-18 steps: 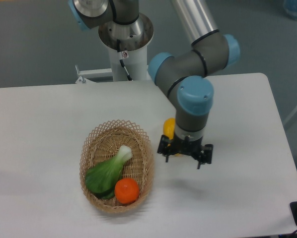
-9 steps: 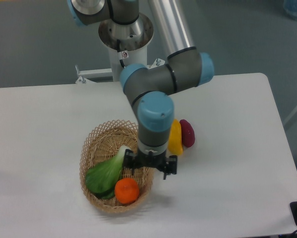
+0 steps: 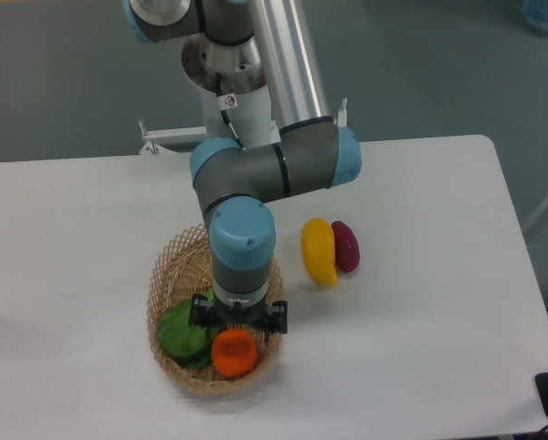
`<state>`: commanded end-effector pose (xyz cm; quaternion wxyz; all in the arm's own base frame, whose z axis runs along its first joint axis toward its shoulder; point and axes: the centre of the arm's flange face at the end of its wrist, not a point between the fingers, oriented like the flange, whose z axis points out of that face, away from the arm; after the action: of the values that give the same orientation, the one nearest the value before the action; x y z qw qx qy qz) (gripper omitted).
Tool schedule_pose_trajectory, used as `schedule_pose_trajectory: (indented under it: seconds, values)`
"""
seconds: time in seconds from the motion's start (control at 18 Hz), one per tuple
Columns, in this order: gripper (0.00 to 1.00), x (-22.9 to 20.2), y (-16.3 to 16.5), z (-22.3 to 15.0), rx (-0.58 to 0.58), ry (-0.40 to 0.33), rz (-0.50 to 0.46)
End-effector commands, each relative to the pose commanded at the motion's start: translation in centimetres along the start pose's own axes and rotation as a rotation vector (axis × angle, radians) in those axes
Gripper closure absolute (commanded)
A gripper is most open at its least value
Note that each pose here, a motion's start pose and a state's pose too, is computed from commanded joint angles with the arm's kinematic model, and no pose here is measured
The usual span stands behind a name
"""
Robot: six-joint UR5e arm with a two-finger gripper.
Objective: Pick up the orange from the basket
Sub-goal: 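Lower the gripper onto the orange and close the fingers on it, then lift the orange out of the basket and carry it beside the vegetables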
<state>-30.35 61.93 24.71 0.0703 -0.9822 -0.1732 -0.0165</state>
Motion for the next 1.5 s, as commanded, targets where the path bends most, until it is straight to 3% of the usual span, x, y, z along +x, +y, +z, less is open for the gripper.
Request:
schedule_pose_trajectory:
  seconds: [0.44, 0.67, 0.83, 1.11, 1.28, 1.5]
  values:
    - [0.0, 0.5, -0.3, 2.1, -0.027, 0.005, 0.002]
    - [0.0, 1.3, -0.6, 3.4, -0.047, -0.054, -0.013]
    - [0.0, 1.5, -0.7, 3.4, -0.041, -0.059, -0.009]
    - [0.38, 1.4, -1.0, 3.2, -0.032, -0.057, -0.013]
    - [0.41, 1.5, -1.5, 2.3, -0.01, -0.052, -0.011]
    - [0.41, 0.5, -2.2, -0.5, 0.047, 0.013, -0.023]
